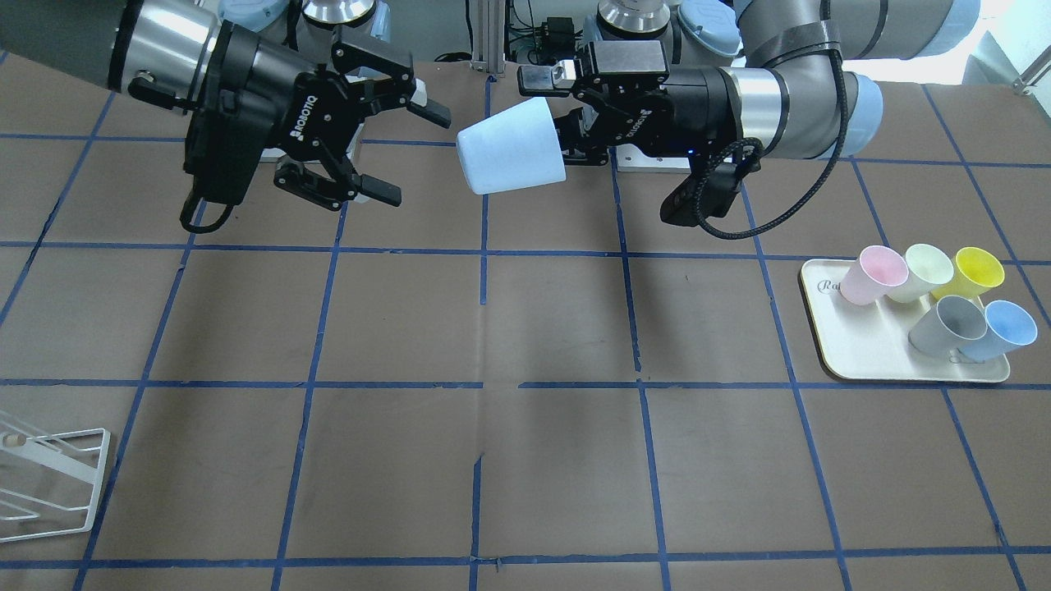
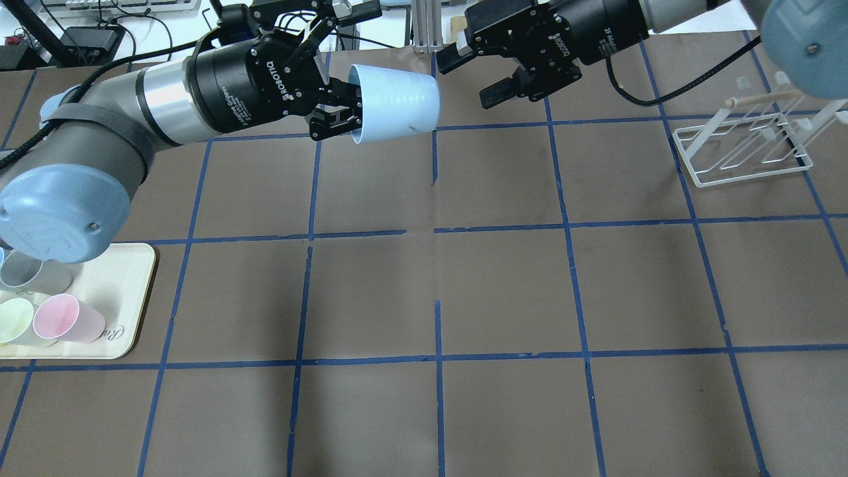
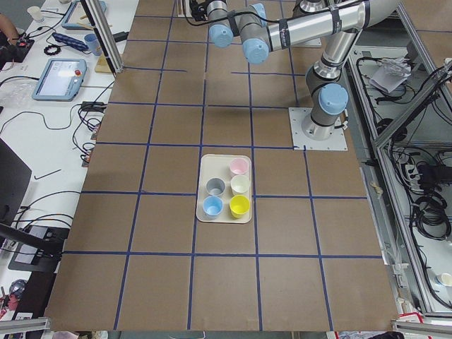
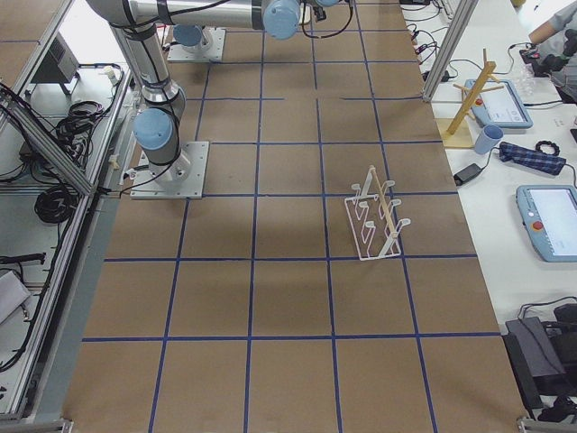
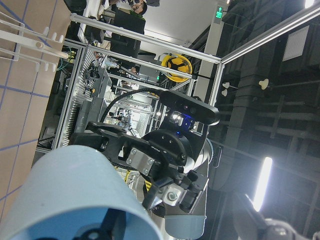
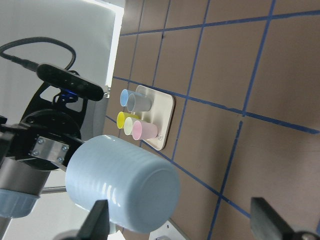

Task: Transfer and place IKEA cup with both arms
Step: 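Open the right gripper and withdraw it while the left gripper holds the cup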

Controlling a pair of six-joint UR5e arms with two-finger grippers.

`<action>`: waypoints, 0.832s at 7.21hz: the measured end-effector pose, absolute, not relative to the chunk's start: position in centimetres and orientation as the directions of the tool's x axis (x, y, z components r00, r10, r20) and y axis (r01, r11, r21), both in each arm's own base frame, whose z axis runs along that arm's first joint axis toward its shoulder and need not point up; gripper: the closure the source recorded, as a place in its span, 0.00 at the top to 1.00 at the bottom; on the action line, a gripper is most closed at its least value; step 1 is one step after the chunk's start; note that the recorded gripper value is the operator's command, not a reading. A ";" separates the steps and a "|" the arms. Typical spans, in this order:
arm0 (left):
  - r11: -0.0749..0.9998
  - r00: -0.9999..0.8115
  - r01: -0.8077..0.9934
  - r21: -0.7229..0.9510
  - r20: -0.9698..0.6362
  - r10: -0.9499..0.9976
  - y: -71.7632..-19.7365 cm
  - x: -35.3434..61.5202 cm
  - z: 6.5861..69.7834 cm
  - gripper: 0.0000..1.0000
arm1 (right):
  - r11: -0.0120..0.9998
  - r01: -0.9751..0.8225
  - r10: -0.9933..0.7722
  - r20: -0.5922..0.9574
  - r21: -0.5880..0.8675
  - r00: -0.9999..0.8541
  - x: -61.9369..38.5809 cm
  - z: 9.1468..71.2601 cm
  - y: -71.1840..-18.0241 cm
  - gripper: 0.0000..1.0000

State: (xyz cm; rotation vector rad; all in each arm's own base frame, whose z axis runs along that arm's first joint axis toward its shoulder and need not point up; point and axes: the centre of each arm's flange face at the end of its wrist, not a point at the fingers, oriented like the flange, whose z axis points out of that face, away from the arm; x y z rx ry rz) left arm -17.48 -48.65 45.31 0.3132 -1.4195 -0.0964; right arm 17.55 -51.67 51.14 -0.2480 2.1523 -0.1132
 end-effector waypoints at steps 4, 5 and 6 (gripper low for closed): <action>0.938 0.141 -0.175 0.298 0.951 -0.276 -49.4 -14.4 45.2 0.00 | 0.971 -0.170 -0.230 -0.465 -0.167 -0.855 10.3 54.1 -49.4 1.00; 0.934 0.128 -0.176 0.312 0.948 -0.292 -49.5 -14.3 45.3 0.00 | 0.972 -0.194 -0.225 -0.290 -0.133 -0.930 8.6 55.2 -49.0 1.00; 0.929 0.098 -0.182 0.321 0.946 -0.308 -49.6 -13.9 45.5 0.00 | 0.977 -0.195 -0.206 -0.134 -0.088 -0.969 7.1 55.7 -48.7 1.00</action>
